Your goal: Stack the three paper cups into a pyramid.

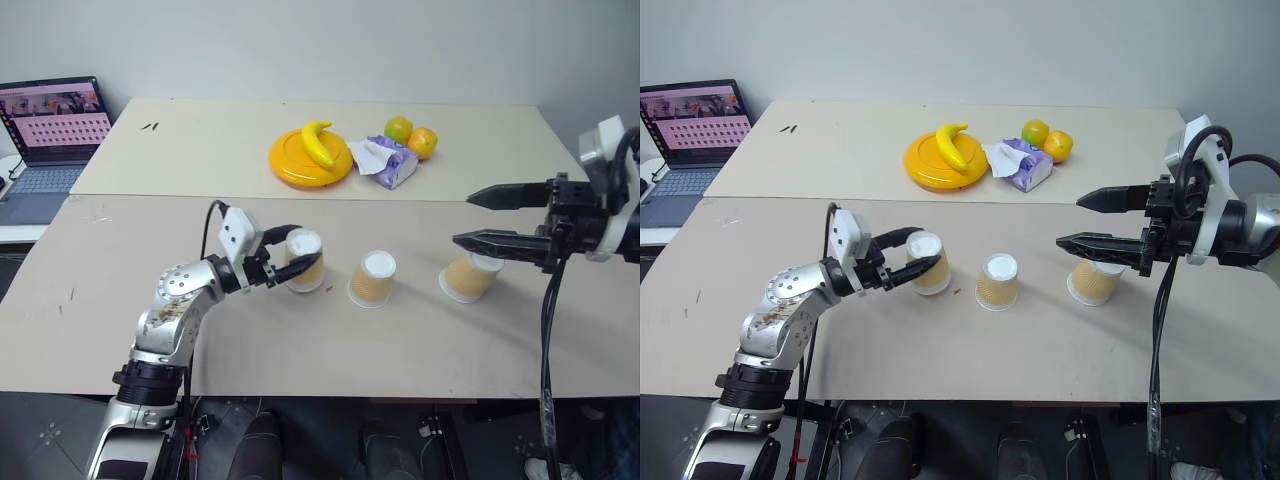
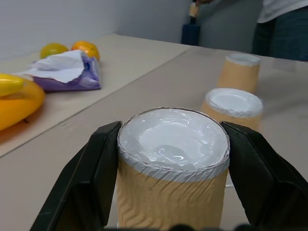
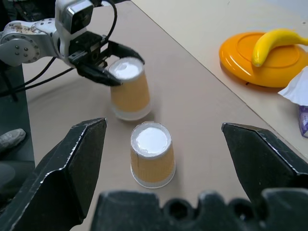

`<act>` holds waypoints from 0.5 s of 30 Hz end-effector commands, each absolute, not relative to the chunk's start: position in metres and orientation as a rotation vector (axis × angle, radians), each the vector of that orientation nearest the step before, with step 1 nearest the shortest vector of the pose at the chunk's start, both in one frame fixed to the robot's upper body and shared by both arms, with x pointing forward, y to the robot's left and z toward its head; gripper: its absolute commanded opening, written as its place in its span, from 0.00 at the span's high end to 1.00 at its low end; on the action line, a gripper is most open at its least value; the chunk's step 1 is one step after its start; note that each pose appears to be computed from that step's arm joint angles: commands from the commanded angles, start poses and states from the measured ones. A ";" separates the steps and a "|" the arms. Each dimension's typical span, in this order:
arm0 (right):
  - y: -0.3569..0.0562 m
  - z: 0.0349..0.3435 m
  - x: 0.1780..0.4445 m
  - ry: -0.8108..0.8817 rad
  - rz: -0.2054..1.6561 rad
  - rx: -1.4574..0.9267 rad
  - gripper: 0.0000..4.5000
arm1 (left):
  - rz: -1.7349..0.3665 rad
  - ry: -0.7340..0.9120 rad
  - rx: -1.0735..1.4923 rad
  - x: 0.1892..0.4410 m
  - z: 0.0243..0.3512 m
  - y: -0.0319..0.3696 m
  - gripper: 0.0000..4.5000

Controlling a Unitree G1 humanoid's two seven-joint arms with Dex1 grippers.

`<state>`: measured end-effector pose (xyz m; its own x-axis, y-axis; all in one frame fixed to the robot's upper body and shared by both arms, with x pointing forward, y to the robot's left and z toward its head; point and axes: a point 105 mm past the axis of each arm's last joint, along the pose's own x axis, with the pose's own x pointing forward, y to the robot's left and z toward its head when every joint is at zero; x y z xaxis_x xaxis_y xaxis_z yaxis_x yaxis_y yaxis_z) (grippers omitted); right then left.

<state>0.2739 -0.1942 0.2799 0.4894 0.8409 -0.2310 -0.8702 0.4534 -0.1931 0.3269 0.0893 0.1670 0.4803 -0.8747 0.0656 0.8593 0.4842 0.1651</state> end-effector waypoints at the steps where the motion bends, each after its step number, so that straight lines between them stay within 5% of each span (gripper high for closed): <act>1: -0.196 0.294 0.265 0.064 1.038 -0.334 0.00 | -1.114 -0.185 0.127 0.322 0.168 0.072 0.27; 15: -0.205 0.299 0.255 0.077 0.967 -0.354 0.00 | -1.195 -0.185 0.106 0.315 0.155 0.040 0.27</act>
